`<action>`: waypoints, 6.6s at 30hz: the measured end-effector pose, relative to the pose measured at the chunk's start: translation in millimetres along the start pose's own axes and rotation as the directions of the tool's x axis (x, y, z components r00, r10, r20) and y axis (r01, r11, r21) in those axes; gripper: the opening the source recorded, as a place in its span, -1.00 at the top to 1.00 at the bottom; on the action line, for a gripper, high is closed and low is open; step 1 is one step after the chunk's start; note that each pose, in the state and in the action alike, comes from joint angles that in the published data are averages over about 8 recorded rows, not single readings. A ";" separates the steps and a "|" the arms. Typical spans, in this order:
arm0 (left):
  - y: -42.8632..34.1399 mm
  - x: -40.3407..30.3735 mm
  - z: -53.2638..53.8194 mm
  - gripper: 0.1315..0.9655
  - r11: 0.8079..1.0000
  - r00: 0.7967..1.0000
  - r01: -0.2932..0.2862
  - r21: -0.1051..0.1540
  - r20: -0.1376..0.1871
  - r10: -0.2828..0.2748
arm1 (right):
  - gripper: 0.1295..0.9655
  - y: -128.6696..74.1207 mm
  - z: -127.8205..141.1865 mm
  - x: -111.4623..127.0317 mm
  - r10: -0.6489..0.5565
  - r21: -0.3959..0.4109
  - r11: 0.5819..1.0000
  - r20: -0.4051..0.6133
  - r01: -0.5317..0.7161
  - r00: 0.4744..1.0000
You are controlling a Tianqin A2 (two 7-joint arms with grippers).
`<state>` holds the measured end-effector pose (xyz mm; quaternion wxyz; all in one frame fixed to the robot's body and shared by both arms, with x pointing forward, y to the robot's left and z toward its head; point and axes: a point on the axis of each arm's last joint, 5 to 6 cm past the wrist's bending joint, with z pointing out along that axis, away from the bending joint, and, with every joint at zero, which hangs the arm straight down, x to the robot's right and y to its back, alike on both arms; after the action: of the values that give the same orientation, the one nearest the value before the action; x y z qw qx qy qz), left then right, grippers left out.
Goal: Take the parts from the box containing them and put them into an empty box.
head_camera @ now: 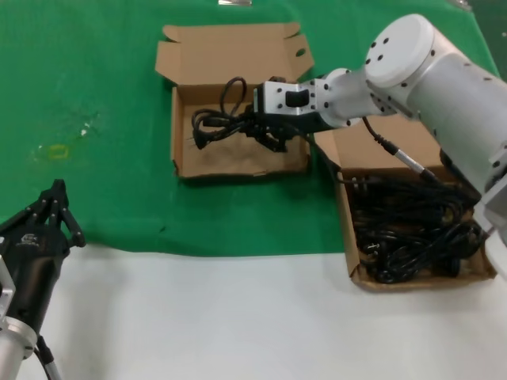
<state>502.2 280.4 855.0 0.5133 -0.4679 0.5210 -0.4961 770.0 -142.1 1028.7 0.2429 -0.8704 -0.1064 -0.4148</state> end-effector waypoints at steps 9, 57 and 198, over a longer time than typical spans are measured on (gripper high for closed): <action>0.0 0.0 0.0 0.97 1.000 1.000 0.000 0.000 0.000 0.000 | 0.79 -3.3 11.2 -11.4 -0.013 -0.021 1.000 -0.044 0.012 0.999; 0.0 0.0 0.0 0.97 1.000 1.000 0.000 0.000 0.000 0.000 | -0.38 6.4 4.0 -1.2 -0.009 0.000 1.000 -0.141 0.009 0.990; 0.0 0.0 0.0 -1.00 1.000 1.000 0.000 0.000 0.000 0.000 | -1.00 72.8 -137.4 -293.2 0.857 0.506 0.406 -0.500 -0.761 0.124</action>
<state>502.2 280.4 855.0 0.5133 -0.4679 0.5210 -0.4961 520.4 -270.1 851.4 0.5012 -0.5349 0.4581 -0.5029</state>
